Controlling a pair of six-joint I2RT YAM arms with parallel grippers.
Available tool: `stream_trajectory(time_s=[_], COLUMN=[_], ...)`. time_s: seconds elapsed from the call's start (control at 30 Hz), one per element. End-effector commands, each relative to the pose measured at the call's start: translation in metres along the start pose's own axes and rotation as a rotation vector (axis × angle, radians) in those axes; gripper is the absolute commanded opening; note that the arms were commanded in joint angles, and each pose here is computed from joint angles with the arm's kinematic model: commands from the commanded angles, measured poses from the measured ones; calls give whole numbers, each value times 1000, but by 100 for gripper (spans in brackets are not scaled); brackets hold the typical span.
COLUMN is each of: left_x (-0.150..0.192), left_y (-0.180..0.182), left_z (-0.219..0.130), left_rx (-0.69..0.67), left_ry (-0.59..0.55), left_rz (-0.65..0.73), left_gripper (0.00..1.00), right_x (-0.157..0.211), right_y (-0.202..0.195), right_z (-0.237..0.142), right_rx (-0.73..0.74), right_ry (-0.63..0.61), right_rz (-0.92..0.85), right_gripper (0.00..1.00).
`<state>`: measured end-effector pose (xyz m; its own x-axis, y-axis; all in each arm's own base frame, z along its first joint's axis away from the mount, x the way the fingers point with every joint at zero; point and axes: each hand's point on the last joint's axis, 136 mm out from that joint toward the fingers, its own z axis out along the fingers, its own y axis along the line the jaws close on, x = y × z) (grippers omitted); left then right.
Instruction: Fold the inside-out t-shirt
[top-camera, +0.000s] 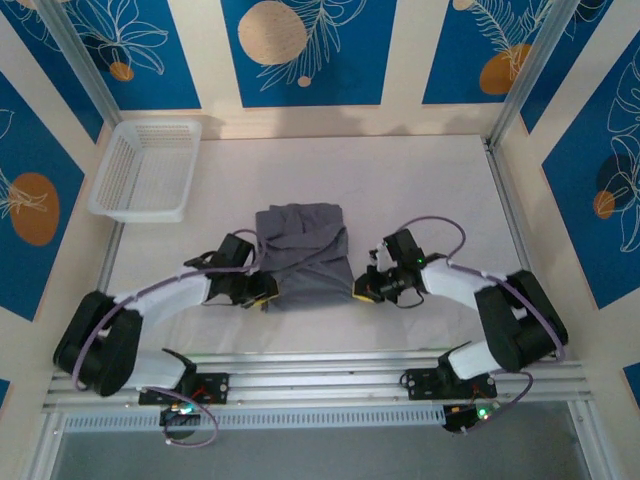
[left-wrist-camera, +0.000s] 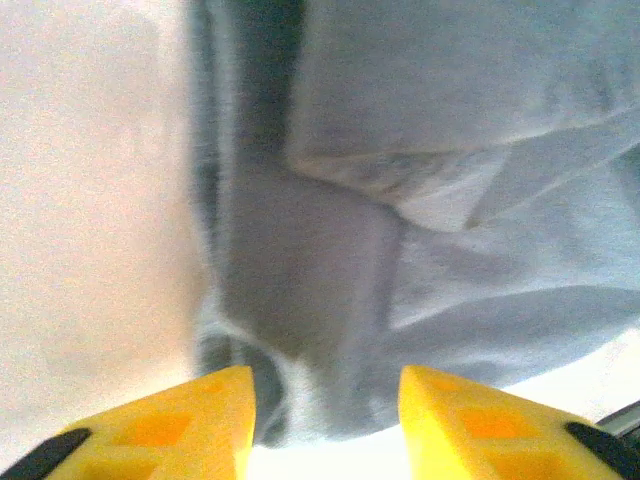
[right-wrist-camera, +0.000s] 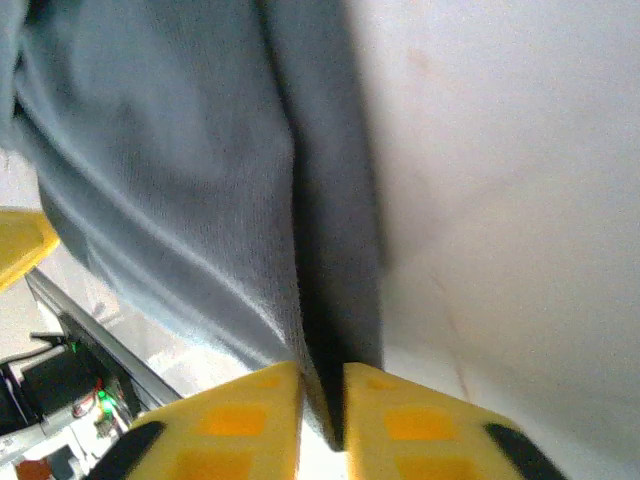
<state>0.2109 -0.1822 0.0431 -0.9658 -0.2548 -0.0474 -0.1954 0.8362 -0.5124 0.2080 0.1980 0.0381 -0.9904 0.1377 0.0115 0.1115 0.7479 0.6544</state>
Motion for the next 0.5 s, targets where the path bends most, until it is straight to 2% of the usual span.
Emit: stream_trajectory(time_s=[0.0, 0.07, 0.2, 0.37, 0.47], left_x=[5, -1, -17, -42, -60], left_y=[5, -6, -33, -46, -49], left_z=[-15, -26, -19, -2, 4], left_rx=[-43, -27, 47, 62, 66], left_ry=[-14, -33, -31, -53, -79], left_rz=[-36, -14, 0, 20, 9], left_gripper=[50, 52, 53, 52, 51], right_x=[-9, -23, -69, -106, -118], right_y=[10, 27, 45, 67, 69], right_z=[-18, -31, -44, -24, -8], right_rx=[16, 3, -54, -122, -145], right_ry=[-60, -90, -182, -161, -135], right_rz=[-16, -53, -43, -66, -47], right_gripper=[47, 53, 53, 52, 47])
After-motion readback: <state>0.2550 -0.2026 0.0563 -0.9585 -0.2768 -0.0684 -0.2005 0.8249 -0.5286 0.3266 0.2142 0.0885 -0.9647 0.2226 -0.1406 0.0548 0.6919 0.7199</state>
